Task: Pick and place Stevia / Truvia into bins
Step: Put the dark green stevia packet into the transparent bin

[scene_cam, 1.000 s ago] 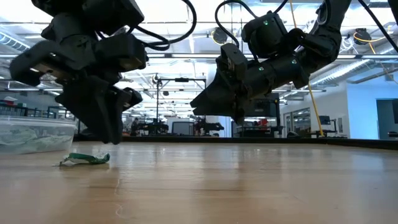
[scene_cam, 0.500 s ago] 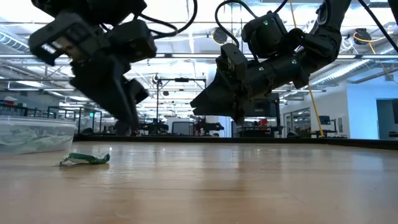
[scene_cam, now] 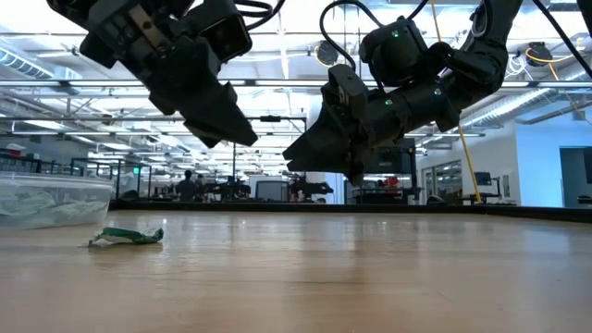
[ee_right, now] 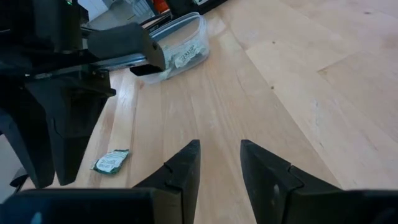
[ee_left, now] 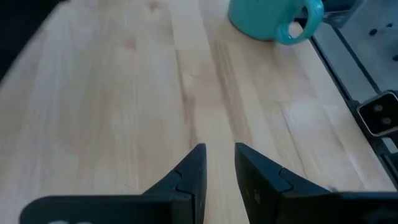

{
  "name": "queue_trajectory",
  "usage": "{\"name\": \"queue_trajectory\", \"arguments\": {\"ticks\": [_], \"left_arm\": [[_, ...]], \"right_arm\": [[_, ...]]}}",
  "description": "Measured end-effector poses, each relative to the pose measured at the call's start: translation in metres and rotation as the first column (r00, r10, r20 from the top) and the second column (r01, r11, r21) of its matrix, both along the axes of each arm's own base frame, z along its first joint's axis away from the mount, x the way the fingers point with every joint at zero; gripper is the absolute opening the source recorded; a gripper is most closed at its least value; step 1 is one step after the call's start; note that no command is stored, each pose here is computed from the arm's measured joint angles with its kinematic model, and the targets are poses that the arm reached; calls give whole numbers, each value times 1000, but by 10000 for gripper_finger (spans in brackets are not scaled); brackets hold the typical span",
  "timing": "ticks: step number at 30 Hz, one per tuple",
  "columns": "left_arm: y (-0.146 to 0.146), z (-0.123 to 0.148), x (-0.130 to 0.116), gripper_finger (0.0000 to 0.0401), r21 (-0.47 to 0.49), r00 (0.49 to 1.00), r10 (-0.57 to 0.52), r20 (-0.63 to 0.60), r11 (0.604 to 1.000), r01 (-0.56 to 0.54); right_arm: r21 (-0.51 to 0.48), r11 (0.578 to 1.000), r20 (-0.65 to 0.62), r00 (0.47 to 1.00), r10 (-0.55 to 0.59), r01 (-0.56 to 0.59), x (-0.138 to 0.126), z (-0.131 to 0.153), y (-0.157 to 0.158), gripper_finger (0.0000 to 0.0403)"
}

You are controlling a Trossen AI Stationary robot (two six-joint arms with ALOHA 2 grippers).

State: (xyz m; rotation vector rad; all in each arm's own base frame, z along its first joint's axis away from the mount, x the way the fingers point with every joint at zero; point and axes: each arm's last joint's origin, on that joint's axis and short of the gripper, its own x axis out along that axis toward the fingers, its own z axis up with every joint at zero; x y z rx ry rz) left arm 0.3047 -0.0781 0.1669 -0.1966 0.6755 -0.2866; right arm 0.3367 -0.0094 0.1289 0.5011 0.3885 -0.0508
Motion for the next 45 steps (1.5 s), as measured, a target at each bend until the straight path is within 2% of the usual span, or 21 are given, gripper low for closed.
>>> {"name": "queue_trajectory", "arguments": {"ticks": [4,7,10,14,21,24,26,29,32,36,40,42,45], "left_arm": [[1,2,2,88,18,999,-2,34,1000,1],[1,1,1,88,12,1000,2,17,1000,-2],[0,2,1,88,-22,1000,25,15,999,-24],[-3,6,2,88,-121,1000,0,14,993,1],[-3,6,2,88,-50,997,61,39,997,-59],[-5,10,4,88,-5,993,-25,115,1000,25],[-6,10,4,88,-11,992,-46,120,999,47],[-7,10,4,94,-61,996,-1,93,998,6],[-4,10,4,131,-104,997,42,72,994,-34],[-2,9,4,223,-103,997,52,58,994,-45],[-2,3,1,303,-25,998,52,19,998,-51],[-1,2,0,327,29,997,79,15,996,-80],[1,1,0,351,50,993,112,20,992,-113]], "right_arm": [[0,1000,0,1000,0,0,0,0,0,110],[0,1000,0,1000,0,0,0,0,0,110],[0,1000,0,1000,0,0,0,0,0,110],[0,1000,0,1000,0,0,0,0,0,110],[0,1000,0,1000,0,0,0,0,0,110],[0,1000,0,1000,0,0,0,0,0,110],[0,1000,0,1000,0,0,0,0,0,110],[0,1000,0,1000,0,0,0,0,0,110],[0,1000,0,1000,0,0,0,0,0,110],[0,1000,0,1000,0,0,0,0,0,110],[0,1000,0,1000,0,0,0,0,0,110],[0,1000,0,1000,0,0,0,0,0,110],[1,1000,0,1000,0,0,0,0,0,110]]}}
